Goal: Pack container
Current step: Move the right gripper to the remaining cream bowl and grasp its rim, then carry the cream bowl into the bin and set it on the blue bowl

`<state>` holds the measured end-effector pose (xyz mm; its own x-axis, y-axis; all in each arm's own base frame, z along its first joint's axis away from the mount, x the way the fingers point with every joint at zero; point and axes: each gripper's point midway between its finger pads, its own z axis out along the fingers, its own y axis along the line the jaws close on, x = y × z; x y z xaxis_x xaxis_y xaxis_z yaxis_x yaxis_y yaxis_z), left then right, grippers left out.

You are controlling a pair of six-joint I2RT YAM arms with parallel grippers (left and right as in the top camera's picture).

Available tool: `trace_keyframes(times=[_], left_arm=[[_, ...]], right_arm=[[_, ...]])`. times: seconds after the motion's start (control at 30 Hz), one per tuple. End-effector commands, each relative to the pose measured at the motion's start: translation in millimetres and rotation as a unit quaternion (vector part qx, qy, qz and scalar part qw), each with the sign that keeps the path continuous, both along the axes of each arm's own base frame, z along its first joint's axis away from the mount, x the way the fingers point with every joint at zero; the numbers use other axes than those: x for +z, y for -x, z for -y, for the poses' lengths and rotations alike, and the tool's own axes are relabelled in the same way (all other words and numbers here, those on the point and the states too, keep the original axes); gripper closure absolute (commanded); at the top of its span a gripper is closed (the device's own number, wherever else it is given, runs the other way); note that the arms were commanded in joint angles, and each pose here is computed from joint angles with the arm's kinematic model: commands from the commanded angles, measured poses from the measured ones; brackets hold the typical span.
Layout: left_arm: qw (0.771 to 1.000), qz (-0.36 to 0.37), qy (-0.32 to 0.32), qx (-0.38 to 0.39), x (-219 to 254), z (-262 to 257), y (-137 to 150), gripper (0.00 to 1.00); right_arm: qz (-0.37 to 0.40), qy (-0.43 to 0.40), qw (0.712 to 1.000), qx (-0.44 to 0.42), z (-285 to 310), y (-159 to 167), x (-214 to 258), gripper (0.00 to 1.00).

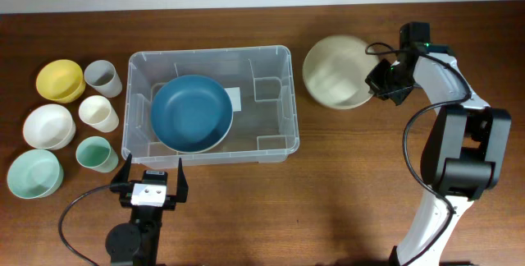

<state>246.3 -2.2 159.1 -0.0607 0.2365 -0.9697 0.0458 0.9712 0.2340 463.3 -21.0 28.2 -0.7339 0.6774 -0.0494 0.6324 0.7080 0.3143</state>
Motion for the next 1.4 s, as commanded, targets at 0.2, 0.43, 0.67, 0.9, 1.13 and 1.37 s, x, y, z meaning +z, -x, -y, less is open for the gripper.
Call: trace_keyframes(times=[0.2, 0.43, 0.67, 0.9, 1.13, 1.37], left_arm=[[1.0, -0.003, 0.003, 0.006, -1.9, -2.3, 0.3, 0.0], [1.0, -0.003, 0.003, 0.006, -1.9, -2.3, 0.3, 0.0], [1.0, -0.003, 0.003, 0.006, -1.9, -2.3, 0.3, 0.0], [1.0, -0.003, 0.003, 0.006, -1.9, -2.3, 0.3, 0.0], [1.0, -0.003, 0.003, 0.006, -1.9, -2.3, 0.3, 0.0], [1.0, -0.003, 0.003, 0.006, -1.9, -2.3, 0.3, 0.0]], right_arm=[[0.07, -0.085, 0.994, 0.0, -5.1, -23.6, 28.7, 0.96], [0.194, -0.195, 0.961, 0.017, 10.5, -46.6, 111.2, 0.96], [0.347, -0.247, 0.894, 0.138, -36.0, -18.1, 272.3, 0.96], [0.359, -0.151, 0.89, 0.238, -167.0, 30.1, 313.6, 0.96], [0.297, -0.07, 0.91, 0.283, -268.6, 58.5, 263.4, 0.96], [0.241, -0.063, 0.916, 0.316, -313.6, 68.1, 211.5, 0.96]])
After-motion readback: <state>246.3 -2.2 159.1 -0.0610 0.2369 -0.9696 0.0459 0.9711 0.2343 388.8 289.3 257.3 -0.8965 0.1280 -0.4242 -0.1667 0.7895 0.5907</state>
